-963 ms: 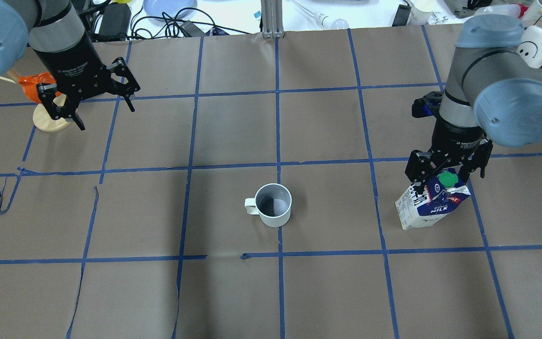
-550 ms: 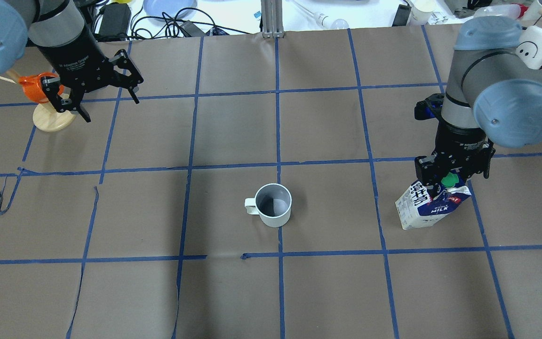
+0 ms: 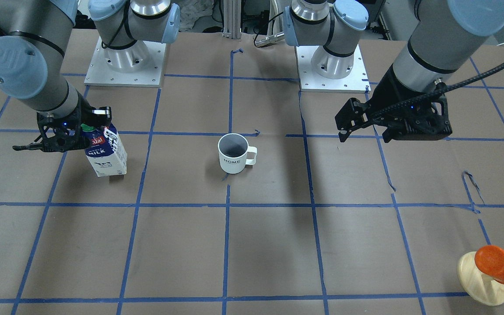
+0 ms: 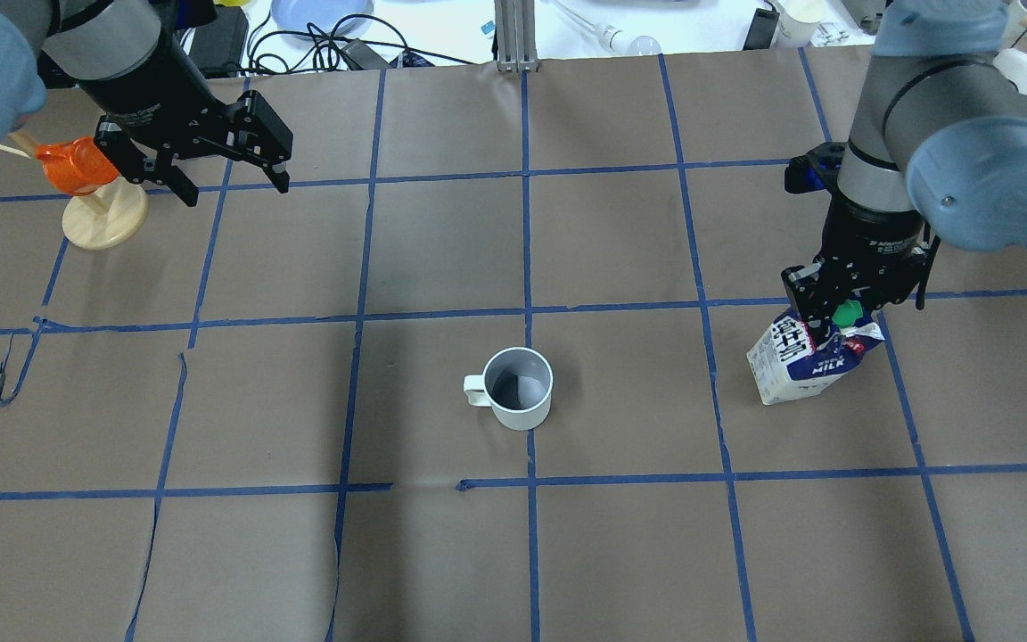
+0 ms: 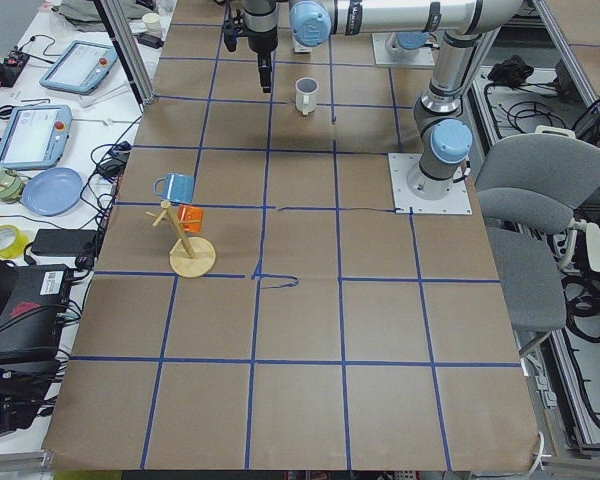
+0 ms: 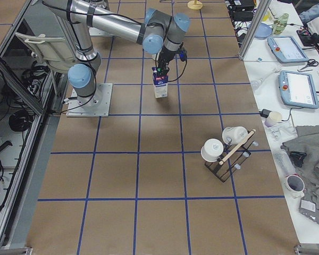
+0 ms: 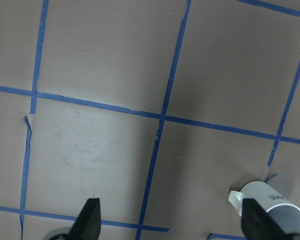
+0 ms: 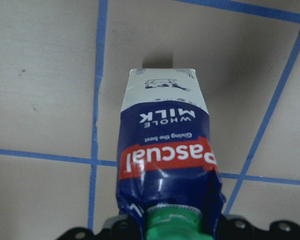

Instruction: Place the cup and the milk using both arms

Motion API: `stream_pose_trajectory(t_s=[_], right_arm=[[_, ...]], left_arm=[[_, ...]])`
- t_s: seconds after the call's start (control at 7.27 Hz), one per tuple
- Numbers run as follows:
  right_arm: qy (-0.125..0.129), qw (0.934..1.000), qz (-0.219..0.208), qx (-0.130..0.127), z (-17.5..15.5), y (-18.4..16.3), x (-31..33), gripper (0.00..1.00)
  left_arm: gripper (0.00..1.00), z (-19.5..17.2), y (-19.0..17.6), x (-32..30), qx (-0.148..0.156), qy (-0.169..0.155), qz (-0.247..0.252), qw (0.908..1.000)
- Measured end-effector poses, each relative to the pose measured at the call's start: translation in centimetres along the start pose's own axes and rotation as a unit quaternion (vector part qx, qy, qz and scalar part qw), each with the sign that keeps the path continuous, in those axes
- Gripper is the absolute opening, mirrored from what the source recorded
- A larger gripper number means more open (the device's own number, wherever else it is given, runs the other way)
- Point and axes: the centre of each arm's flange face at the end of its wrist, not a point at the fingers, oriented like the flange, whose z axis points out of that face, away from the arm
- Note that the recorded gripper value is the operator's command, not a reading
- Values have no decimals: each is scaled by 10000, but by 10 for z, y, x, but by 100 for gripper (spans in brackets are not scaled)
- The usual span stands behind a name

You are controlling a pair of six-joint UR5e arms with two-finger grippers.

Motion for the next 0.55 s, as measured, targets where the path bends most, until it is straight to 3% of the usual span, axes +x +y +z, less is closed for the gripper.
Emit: stream_pose_trajectory(t_s=[0.55], right_arm=[[-343, 9985, 379, 208, -24, 5, -117, 17]], left_arm=[[100, -3, 6, -3, -35, -288, 361, 9989]])
